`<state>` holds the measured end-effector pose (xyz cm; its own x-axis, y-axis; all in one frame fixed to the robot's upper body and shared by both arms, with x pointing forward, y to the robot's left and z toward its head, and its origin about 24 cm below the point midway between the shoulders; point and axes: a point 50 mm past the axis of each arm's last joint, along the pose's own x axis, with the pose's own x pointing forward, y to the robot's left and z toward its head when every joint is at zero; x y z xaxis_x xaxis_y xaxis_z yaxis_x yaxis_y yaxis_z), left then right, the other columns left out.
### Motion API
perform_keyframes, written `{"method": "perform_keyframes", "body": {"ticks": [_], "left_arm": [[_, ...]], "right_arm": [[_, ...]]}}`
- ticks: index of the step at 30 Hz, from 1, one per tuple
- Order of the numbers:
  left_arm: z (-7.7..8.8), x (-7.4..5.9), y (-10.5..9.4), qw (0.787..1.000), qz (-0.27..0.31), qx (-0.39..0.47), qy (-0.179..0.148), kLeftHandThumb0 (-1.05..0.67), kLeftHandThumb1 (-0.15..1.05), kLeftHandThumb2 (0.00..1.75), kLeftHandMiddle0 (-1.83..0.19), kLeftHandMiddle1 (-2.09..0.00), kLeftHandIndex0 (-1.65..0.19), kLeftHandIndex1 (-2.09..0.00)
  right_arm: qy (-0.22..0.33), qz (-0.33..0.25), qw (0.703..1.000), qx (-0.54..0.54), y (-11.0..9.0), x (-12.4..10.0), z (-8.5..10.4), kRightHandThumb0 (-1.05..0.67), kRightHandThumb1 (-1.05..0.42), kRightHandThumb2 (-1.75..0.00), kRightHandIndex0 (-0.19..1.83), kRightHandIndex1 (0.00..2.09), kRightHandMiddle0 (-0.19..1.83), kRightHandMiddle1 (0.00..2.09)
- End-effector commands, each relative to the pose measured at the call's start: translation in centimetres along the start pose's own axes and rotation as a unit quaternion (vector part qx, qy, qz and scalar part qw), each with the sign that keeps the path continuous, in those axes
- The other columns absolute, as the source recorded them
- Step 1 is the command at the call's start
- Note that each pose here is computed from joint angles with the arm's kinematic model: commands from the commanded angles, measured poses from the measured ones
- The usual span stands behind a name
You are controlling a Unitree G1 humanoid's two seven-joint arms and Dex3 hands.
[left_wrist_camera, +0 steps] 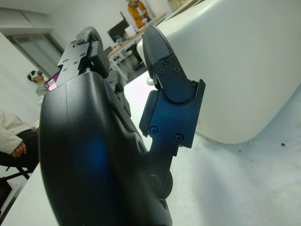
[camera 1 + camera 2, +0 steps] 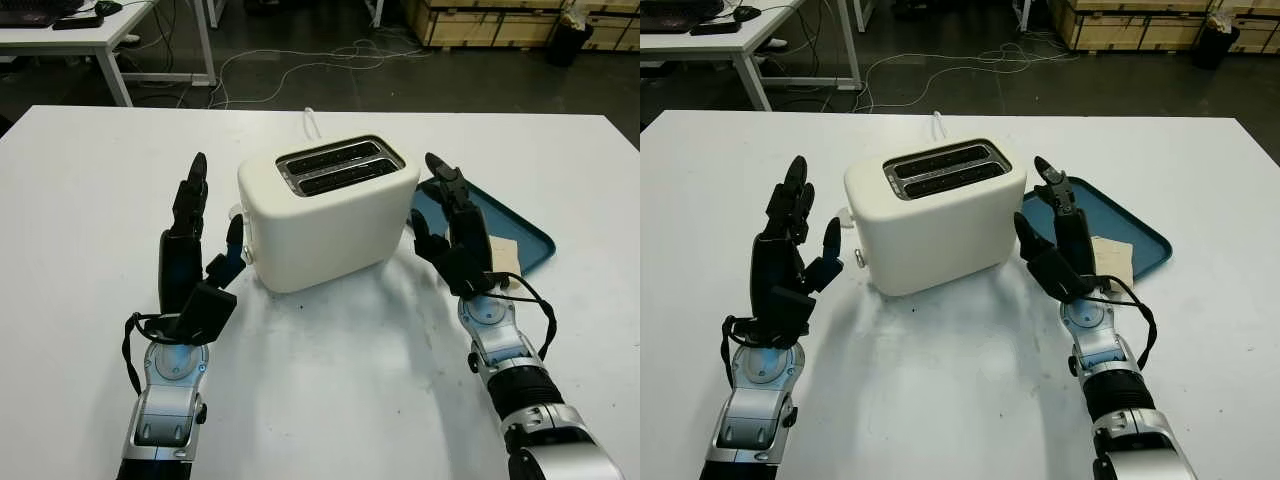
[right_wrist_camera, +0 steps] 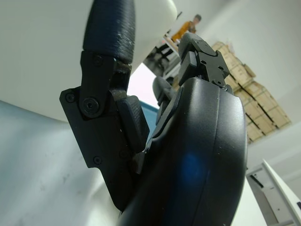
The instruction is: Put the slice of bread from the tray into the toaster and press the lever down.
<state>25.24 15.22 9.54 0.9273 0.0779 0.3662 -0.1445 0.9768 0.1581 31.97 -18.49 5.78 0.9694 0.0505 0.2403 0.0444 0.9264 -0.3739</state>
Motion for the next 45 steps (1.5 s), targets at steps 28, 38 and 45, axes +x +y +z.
{"method": "perform_keyframes", "body": {"ticks": [28,38,45], "left_arm": [[0.1,0.2,0.1,1.000,-0.001,0.011,-0.006,-0.64,0.92,0.81,0.00,-0.19,-0.07,-0.01],[0.1,0.3,0.2,1.000,-0.001,0.008,-0.007,-0.63,0.92,0.81,0.00,-0.19,-0.07,-0.01],[0.2,0.2,0.2,1.000,-0.001,0.010,-0.009,-0.64,0.92,0.82,0.00,-0.17,-0.07,0.00]], "right_arm": [[0.043,0.118,0.836,-0.534,-5.8,-4.5,-0.3,-1.05,-0.85,-0.26,0.00,0.00,0.00,0.00],[0.079,0.171,0.808,-0.559,-6.0,-5.2,-1.4,-1.05,-0.85,-0.20,0.00,0.00,0.00,0.00],[0.092,0.161,0.796,-0.576,-5.9,-5.4,-1.8,-1.05,-0.84,-0.18,0.00,0.00,0.00,0.00]]}}
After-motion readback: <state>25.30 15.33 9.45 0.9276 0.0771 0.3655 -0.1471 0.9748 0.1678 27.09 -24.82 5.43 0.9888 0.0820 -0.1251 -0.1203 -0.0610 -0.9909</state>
